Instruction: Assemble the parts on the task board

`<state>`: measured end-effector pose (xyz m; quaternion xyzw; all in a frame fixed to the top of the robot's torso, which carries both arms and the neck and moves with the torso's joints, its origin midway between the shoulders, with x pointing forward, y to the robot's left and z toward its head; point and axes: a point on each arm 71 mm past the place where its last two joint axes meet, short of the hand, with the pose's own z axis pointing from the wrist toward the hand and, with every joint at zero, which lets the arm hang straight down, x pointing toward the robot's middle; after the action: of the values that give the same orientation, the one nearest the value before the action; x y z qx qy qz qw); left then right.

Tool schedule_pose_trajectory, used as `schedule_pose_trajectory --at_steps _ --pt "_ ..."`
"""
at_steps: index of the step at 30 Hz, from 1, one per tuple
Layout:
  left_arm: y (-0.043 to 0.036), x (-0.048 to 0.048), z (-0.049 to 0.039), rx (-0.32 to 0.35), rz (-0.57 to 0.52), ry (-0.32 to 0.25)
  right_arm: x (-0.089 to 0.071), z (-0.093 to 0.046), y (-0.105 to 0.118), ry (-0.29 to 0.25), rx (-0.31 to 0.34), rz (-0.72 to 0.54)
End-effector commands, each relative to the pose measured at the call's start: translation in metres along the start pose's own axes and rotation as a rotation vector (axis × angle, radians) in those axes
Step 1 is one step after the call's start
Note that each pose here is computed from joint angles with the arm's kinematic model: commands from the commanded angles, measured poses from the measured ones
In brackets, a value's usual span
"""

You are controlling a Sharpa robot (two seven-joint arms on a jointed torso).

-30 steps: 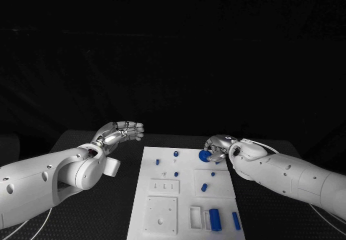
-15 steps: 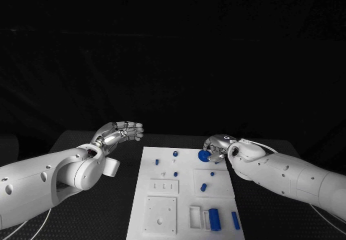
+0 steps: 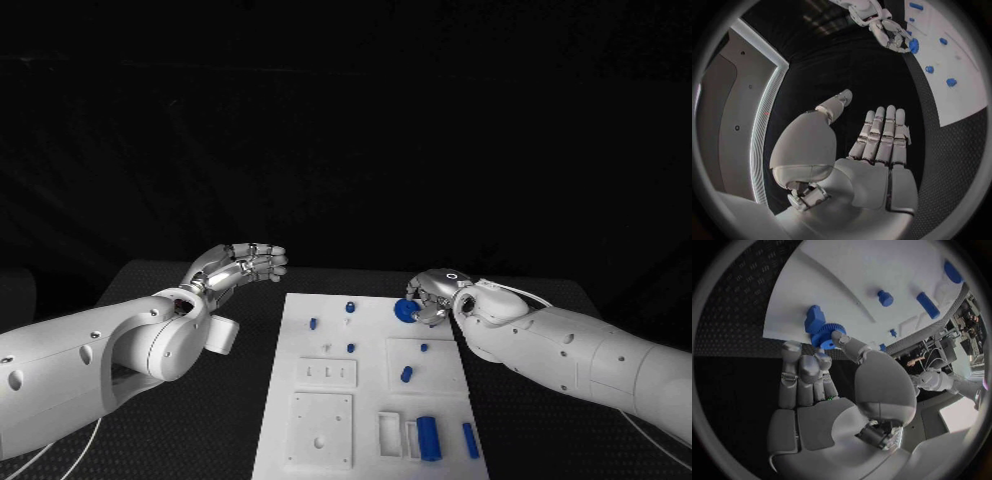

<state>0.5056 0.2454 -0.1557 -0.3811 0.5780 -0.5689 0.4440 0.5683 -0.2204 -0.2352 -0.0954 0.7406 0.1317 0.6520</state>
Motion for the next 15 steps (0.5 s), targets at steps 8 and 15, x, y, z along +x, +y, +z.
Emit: schedule_pose_trajectory --at_steps 8,15 --pt "-0.0013 0.0018 0.0000 0.005 -0.007 0.009 0.0218 -0.0040 0.0021 0.096 0.005 -0.042" --pt "-0.0014 0.0020 0.0000 0.005 -0.007 0.009 0.0226 -0.0040 0.0031 0.097 -0.003 -0.055"
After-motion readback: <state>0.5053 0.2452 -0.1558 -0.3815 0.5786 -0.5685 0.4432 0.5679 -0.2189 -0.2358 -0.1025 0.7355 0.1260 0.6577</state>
